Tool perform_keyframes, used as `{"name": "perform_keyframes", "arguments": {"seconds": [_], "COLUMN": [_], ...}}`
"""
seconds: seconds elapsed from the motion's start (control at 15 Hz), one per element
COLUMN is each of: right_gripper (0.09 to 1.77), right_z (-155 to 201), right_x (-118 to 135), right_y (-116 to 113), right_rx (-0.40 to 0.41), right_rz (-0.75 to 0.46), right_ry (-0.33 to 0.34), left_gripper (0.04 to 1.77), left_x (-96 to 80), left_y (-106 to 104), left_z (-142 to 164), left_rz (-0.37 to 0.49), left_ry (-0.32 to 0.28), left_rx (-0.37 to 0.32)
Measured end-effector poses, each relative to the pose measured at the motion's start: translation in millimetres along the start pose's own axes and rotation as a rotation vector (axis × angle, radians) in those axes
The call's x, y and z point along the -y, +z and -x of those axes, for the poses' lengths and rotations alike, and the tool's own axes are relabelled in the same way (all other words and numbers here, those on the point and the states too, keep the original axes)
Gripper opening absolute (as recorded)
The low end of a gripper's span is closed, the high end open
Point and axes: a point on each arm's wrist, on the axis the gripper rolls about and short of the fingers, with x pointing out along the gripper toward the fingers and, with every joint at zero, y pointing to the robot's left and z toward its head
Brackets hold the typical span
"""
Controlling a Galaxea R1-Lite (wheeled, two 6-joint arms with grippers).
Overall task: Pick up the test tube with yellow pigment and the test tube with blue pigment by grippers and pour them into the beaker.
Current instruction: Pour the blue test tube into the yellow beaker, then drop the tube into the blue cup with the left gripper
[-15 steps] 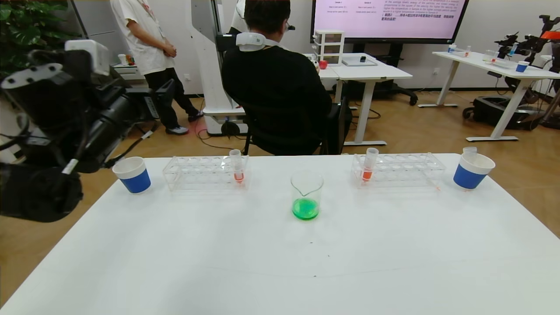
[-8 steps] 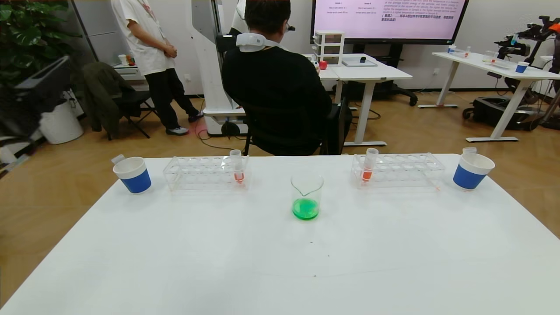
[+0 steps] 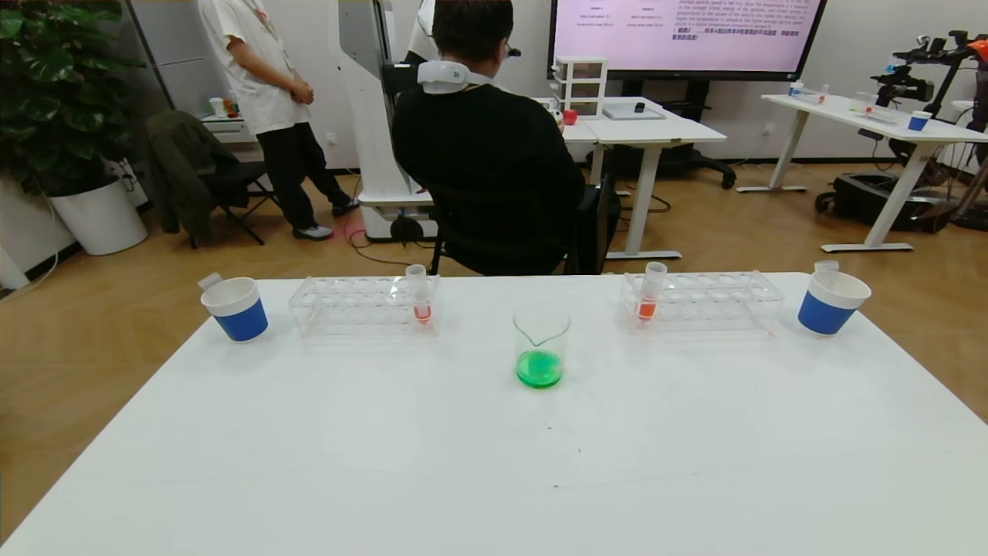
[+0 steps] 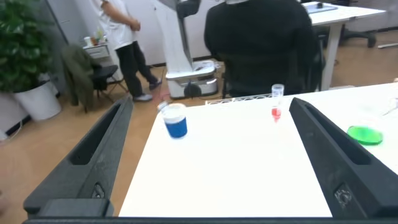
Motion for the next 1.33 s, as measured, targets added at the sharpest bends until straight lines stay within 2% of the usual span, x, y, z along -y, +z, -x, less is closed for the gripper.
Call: {"name": "perform_keyframes", "arguments": {"seconds": [0.13,0.27,0.47,0.67,0.73,0.87,0.93,1.07,1.2,1.33], "right_gripper": [1.74,1.74,1.74,1.74,1.74,1.74,1.74,1.74,1.74,1.74], "right_z": [0.0,0.0,0.0,0.0,0.0,0.0,0.0,0.0,0.0,0.0], "right_x": [0.0,0.0,0.0,0.0,0.0,0.0,0.0,0.0,0.0,0.0], "right_y": [0.0,0.0,0.0,0.0,0.0,0.0,0.0,0.0,0.0,0.0], "right_rx": [0.0,0.0,0.0,0.0,0.0,0.0,0.0,0.0,0.0,0.0], "right_rz": [0.0,0.0,0.0,0.0,0.0,0.0,0.0,0.0,0.0,0.0], "right_ry": [0.0,0.0,0.0,0.0,0.0,0.0,0.0,0.0,0.0,0.0], "left_gripper": [1.75,1.75,1.75,1.75,1.75,1.75,1.75,1.75,1.75,1.75], "left_x": [-3.5,-4.4,-6.0,-4.6,-1.9,1.9,3.5,7.9,13.5,19.6], "left_y": [-0.1,-1.5,2.1,3.2,1.7,-4.4,-9.7,-31.4,-64.8,-101.1], "left_z": [14.6,21.5,26.8,30.9,33.4,41.9,47.5,56.0,53.2,45.9], "left_rz": [0.012,0.016,-0.023,-0.073,-0.086,-0.047,-0.017,0.025,0.068,0.086], "left_ry": [0.072,0.085,0.098,0.163,0.162,0.11,0.066,-0.015,-0.053,-0.072], "left_rx": [0.081,0.107,0.129,0.116,0.114,0.14,0.163,0.177,0.128,0.036]}}
